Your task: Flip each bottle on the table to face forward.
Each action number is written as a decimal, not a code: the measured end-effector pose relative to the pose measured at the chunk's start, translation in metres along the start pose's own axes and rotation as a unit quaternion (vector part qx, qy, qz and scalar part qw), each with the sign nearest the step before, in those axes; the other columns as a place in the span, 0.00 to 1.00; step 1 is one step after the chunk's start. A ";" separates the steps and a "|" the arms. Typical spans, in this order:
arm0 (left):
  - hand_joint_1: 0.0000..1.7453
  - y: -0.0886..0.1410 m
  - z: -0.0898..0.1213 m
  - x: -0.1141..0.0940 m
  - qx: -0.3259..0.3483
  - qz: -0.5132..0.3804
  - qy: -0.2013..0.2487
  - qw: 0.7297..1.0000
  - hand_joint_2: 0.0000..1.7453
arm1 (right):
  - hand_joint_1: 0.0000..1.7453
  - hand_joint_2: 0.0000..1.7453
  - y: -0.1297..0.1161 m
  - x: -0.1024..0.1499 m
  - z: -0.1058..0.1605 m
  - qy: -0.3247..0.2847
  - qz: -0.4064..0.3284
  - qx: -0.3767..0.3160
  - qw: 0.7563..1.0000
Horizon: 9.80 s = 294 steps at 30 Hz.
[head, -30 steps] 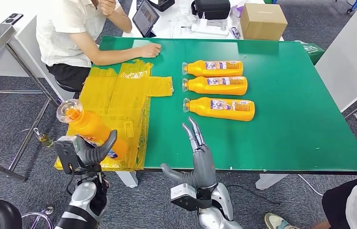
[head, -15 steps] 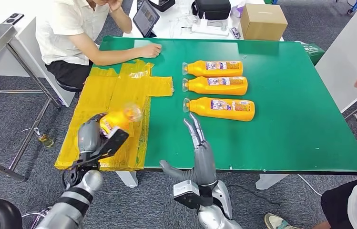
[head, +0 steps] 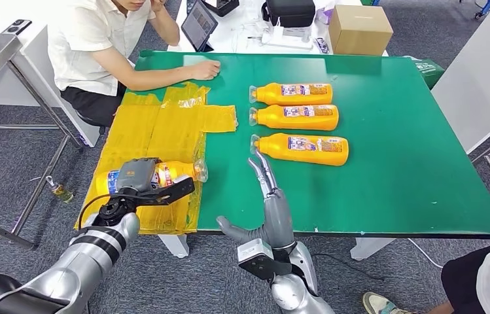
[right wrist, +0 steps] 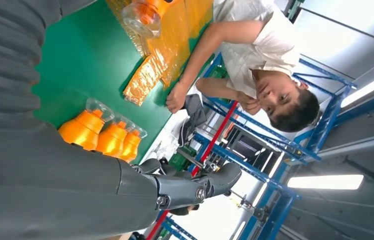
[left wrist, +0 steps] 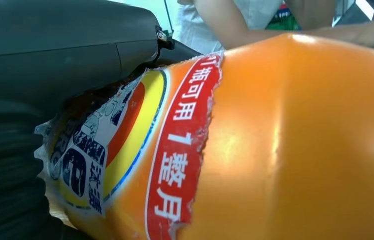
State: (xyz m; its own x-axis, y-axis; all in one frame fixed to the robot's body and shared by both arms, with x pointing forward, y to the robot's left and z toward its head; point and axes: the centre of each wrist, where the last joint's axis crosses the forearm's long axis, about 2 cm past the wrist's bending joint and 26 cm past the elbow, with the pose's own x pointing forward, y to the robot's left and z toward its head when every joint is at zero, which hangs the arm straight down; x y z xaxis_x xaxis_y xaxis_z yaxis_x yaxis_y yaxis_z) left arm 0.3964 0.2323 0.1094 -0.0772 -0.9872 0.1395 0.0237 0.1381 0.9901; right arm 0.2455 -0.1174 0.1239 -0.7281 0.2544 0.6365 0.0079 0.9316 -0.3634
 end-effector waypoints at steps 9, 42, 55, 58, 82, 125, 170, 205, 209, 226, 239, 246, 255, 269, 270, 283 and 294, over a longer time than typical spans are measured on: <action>0.33 0.002 -0.006 0.001 -0.019 -0.012 -0.004 1.000 1.00 | 0.00 1.00 -0.001 -0.002 0.000 0.004 0.002 -0.002 1.000; 0.00 0.004 0.036 0.068 0.134 0.123 -0.209 0.961 1.00 | 0.00 1.00 0.001 -0.016 0.018 0.036 0.014 0.004 0.999; 0.00 0.004 0.102 0.100 0.266 0.454 -0.213 0.823 1.00 | 0.00 1.00 -0.033 -0.050 0.028 0.012 0.336 0.110 0.935; 0.00 0.000 0.118 0.101 0.229 0.571 -0.133 0.777 1.00 | 0.00 1.00 -0.068 -0.068 0.040 0.056 0.432 0.122 0.892; 0.00 -0.002 0.144 0.082 0.226 0.651 -0.057 0.723 1.00 | 0.00 1.00 -0.155 -0.131 0.081 0.249 0.565 0.134 0.775; 0.00 -0.017 0.136 0.105 0.123 0.659 -0.055 0.740 1.00 | 1.00 1.00 -0.139 -0.170 0.016 0.313 0.463 0.251 0.790; 0.00 -0.033 0.139 0.107 -0.035 0.775 -0.034 0.630 1.00 | 1.00 1.00 -0.097 -0.125 0.002 0.238 -0.023 0.174 0.955; 1.00 -0.008 0.116 0.136 -0.027 0.791 -0.083 0.606 1.00 | 0.98 1.00 0.003 -0.074 -0.010 0.152 -0.007 0.300 0.942; 1.00 -0.009 0.113 0.134 -0.040 0.802 -0.076 0.591 1.00 | 0.98 1.00 0.005 -0.074 -0.012 0.149 0.003 0.303 0.941; 1.00 -0.012 0.104 0.130 -0.038 0.792 -0.066 0.606 1.00 | 0.19 1.00 0.010 -0.069 -0.016 0.129 0.093 0.281 0.946; 1.00 -0.021 0.096 0.088 0.070 0.715 -0.031 0.694 1.00 | 0.00 1.00 0.009 -0.040 -0.001 -0.093 0.233 0.147 0.957; 1.00 -0.011 0.087 0.050 0.128 0.589 -0.052 0.796 1.00 | 0.00 0.25 -0.125 -0.024 -0.046 -0.099 0.462 -0.081 0.878; 1.00 0.013 0.070 0.029 0.159 0.448 -0.061 0.878 1.00 | 0.00 0.00 -0.212 0.008 -0.038 -0.063 0.538 -0.250 0.803; 1.00 0.048 0.007 0.028 0.081 0.066 -0.091 0.990 1.00 | 0.00 0.00 -0.189 0.006 -0.040 -0.050 0.477 -0.274 0.834; 1.00 0.048 0.004 0.031 0.073 0.052 -0.092 0.992 1.00 | 0.00 0.00 -0.187 0.005 -0.040 -0.049 0.473 -0.273 0.836; 0.91 0.024 -0.005 0.071 -0.076 -0.050 -0.136 0.987 1.00 | 0.00 0.00 -0.160 -0.013 -0.026 -0.011 0.420 -0.250 0.872; 0.00 0.017 -0.011 0.088 -0.173 -0.035 -0.148 0.973 1.00 | 0.00 1.00 -0.134 -0.026 -0.020 0.012 0.383 -0.216 0.898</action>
State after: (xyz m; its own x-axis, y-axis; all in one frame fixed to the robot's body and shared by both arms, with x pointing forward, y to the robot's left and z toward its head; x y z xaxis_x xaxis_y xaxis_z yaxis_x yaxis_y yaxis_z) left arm 0.4009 0.1465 0.1384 -0.3731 -0.9199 0.1205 0.3379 -0.0137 0.9411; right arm 0.2772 -0.2434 0.1693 -0.3805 0.8642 0.3292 0.7692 0.4933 -0.4062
